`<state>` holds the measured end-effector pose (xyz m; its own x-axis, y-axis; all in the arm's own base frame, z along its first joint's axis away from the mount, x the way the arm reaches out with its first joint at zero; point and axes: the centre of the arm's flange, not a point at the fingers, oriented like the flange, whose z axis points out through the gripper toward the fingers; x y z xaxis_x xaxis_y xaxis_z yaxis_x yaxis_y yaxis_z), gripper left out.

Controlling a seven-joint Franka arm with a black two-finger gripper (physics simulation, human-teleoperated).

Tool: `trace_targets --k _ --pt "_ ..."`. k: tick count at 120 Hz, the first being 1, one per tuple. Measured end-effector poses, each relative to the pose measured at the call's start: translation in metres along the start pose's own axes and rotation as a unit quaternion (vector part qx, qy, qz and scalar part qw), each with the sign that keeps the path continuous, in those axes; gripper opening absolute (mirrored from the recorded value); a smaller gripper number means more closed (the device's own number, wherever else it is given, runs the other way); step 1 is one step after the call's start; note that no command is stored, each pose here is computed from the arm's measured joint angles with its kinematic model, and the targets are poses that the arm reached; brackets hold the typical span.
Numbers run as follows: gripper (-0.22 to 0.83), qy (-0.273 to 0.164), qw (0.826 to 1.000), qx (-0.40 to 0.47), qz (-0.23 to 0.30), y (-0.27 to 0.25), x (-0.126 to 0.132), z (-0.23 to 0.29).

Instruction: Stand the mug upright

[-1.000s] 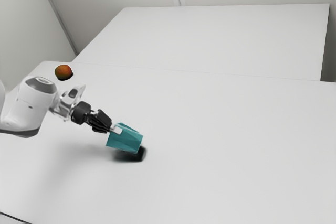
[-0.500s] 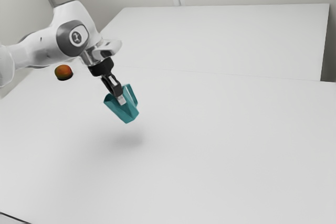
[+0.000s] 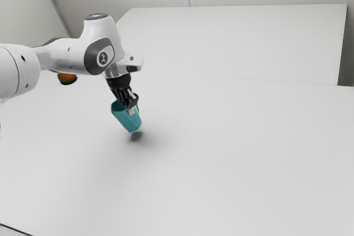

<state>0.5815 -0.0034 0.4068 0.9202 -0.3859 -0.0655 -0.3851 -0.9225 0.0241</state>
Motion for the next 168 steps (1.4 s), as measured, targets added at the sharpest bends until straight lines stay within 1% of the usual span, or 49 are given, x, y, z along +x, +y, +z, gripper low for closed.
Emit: trace_targets --k 21,47,52,67,74,83,93,103,114,127,140,168 --pt "-0.17 -0.010 1.000 -0.003 -0.027 -0.003 0.008 0.030" --pt "-0.16 -0.011 0.999 -0.004 -0.051 -0.003 0.014 0.044" --pt "-0.11 -0.009 0.998 -0.004 -0.054 -0.003 0.014 0.044" --pt "0.17 -0.003 0.998 -0.003 -0.060 0.000 0.015 0.038" --pt "0.28 0.003 0.998 -0.001 -0.063 0.001 0.014 0.031" --pt "0.38 0.016 0.998 0.003 -0.065 0.005 0.010 0.011" --pt "0.46 0.033 0.997 0.006 -0.067 0.012 0.003 -0.020" --pt "0.51 0.047 0.996 0.009 -0.071 0.016 -0.005 -0.054" --pt "0.55 0.062 0.995 0.012 -0.076 0.015 -0.007 -0.100" --pt "0.57 0.064 0.995 0.012 -0.082 0.015 -0.015 -0.141" --pt "0.59 0.055 0.995 0.009 -0.087 0.015 -0.025 -0.157" --pt "0.61 0.033 0.995 0.002 -0.094 0.014 -0.034 -0.158"
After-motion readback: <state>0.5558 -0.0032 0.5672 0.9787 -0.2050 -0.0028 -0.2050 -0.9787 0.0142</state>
